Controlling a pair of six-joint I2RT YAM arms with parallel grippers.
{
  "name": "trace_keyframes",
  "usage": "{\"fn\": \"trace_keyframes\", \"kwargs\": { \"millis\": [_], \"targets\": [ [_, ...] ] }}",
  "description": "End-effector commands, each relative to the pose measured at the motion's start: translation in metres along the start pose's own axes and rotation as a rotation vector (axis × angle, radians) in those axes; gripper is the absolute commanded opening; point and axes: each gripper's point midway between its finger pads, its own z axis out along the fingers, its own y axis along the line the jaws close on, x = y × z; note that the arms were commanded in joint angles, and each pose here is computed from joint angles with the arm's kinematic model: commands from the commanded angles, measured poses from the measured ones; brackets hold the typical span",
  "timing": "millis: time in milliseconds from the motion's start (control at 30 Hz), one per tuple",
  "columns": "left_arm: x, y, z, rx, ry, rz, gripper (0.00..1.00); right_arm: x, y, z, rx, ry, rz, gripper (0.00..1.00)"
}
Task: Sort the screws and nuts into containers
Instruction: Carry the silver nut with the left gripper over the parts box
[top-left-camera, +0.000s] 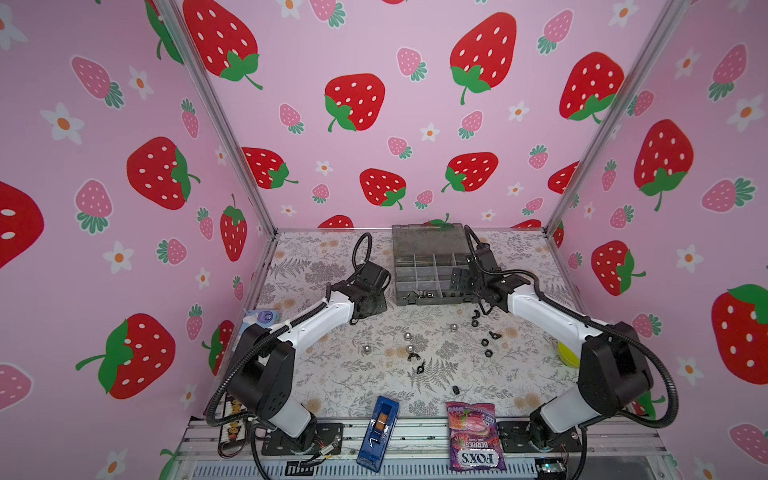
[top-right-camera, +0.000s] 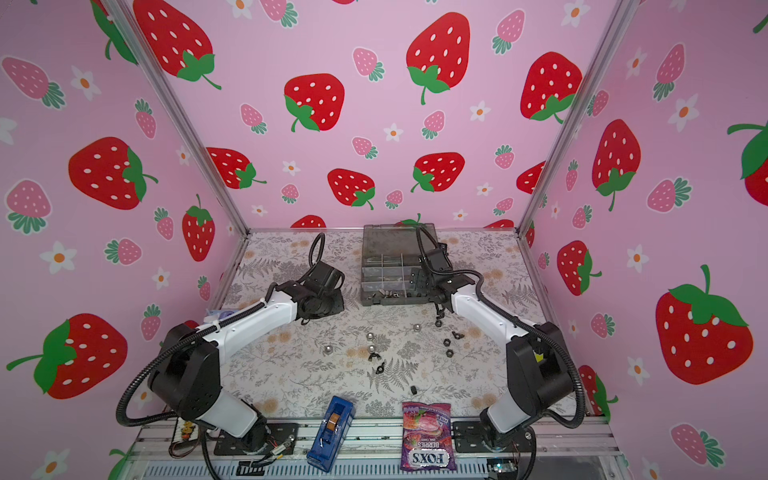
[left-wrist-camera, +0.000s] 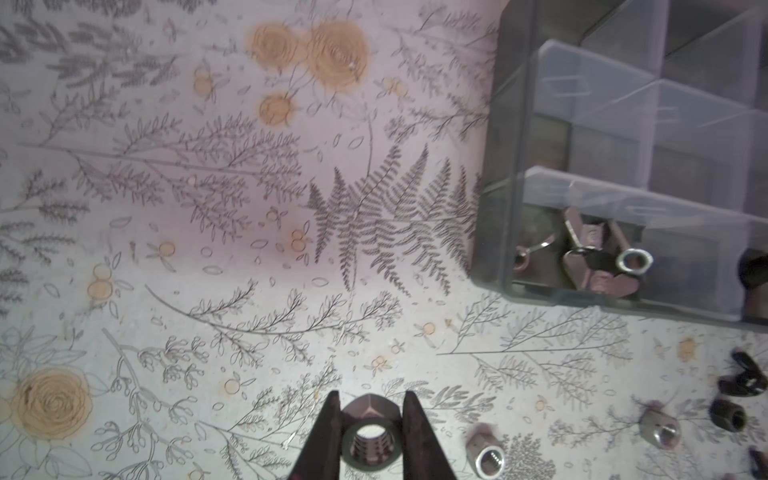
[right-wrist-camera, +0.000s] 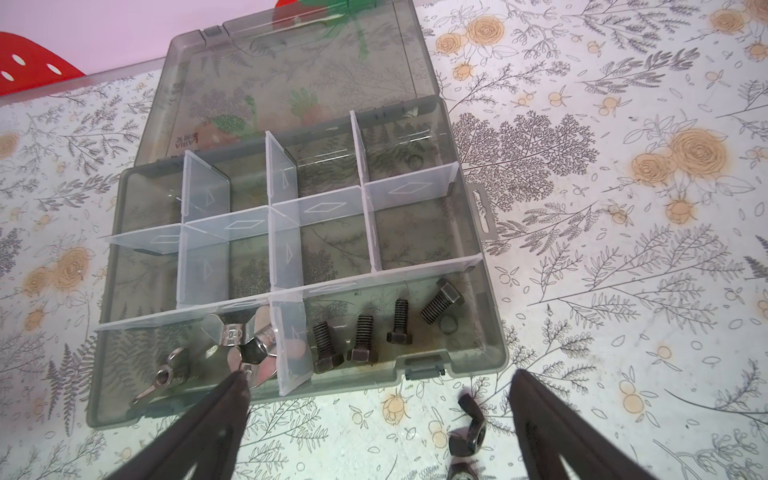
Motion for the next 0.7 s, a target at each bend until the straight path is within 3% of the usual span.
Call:
{"fn": "trace_keyframes", "kwargs": {
  "millis": [0,333,667],
  "targets": [
    [-0.030,-0.021,-0.005,0.030,-0.066,0.048,0.18,-0.008,-0.007,-0.010,0.013,-0.040,0.041,1.00],
    [-0.078,-0.092,0.019,0.150,-0.082,0.153,0.18,-0.012,-0.012,-0.023,0.005,-0.076,0.075,1.00],
    [-0.086,-0.129,0.066,0.150,-0.036,0.239,0.17,-0.007,-0.017,-0.028,0.006,-0.086,0.096,1.00]
  ]
}}
